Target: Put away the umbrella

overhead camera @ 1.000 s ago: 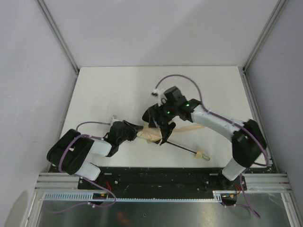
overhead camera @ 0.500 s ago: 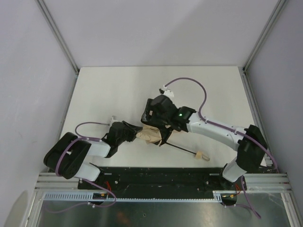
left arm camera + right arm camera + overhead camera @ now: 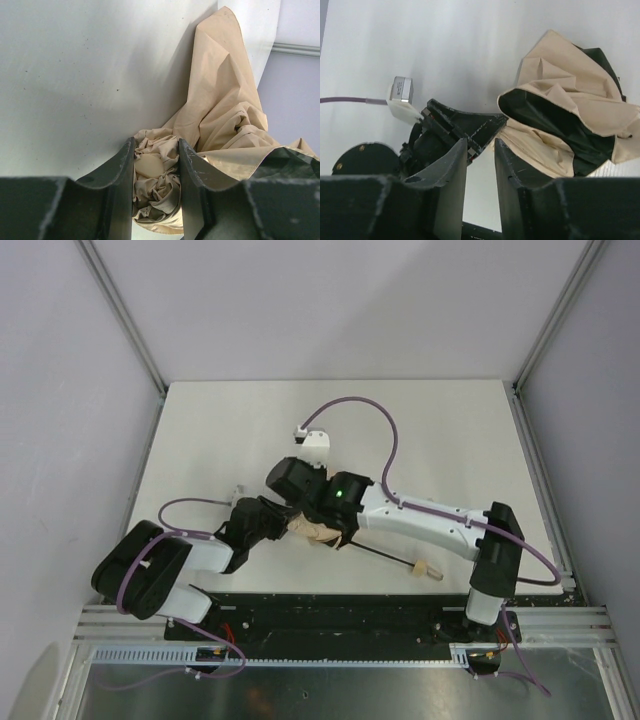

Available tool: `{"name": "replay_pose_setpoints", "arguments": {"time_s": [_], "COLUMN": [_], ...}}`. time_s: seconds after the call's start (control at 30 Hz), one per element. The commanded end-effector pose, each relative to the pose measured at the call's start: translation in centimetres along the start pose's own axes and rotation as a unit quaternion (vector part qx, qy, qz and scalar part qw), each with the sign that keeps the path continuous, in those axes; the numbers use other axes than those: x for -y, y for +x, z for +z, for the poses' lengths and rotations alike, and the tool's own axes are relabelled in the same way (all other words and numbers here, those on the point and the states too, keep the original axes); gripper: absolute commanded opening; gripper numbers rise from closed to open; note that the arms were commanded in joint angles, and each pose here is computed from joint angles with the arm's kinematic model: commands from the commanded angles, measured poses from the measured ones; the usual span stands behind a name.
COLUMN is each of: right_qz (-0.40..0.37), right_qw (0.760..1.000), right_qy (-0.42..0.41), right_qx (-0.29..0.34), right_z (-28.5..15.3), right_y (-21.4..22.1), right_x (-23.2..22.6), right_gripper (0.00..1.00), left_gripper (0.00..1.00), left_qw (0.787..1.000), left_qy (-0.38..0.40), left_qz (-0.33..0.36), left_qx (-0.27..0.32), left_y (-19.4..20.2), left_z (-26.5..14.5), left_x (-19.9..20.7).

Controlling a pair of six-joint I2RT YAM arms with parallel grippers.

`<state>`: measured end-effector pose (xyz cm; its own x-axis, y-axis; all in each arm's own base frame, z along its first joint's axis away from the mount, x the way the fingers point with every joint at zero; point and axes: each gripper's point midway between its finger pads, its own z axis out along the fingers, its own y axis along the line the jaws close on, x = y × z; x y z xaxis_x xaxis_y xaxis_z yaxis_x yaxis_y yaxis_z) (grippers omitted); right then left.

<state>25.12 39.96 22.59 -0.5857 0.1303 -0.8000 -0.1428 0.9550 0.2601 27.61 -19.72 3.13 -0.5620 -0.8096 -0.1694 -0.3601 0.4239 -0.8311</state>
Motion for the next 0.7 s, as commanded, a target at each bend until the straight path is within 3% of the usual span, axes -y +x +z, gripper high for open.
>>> {"name": "replay_pose_setpoints", "arguments": {"time_s": [0.0,0.17,0.27,0.33,0.6,0.67], "right_qz": [0.024,0.069,0.056,0.041,0.028,0.021], "right_qw": [0.997,0.995,0.991,0.990,0.976,0.974], "right_qy": [-0.030,0.044,0.097,0.118,0.203,0.216], "right_qx": [-0.064,-0.056,-0.068,-0.072,-0.070,-0.063], "right_z": [3.0,5.6,7.0,7.7,9.2,9.3], "right_y": [0.2,0.5,1.7,2.4,3.1,3.3], "right_x": [-0.1,1.3,2.7,3.3,6.3,6.7], "right_gripper": [0.33,0.54,0.78,0.89,0.89,0.83], "left_gripper": [0.00,0.00,0.00,0.00,0.00,0.00], "left_qw": [0.999,0.999,0.999,0.999,0.999,0.999], "left_qy": [-0.039,-0.037,-0.036,-0.034,-0.032,-0.032], "left_qz": [0.029,0.028,0.028,0.029,0.030,0.030], "left_qx": [0.010,0.006,0.005,0.005,0.001,0.001], "left_y": [-0.1,0.1,0.1,0.1,0.3,0.2], "left_z": [-0.4,-0.4,-0.5,-0.6,-0.7,-0.7], "left_x": [-2.6,-2.4,-2.4,-2.3,-2.3,-2.4]}}
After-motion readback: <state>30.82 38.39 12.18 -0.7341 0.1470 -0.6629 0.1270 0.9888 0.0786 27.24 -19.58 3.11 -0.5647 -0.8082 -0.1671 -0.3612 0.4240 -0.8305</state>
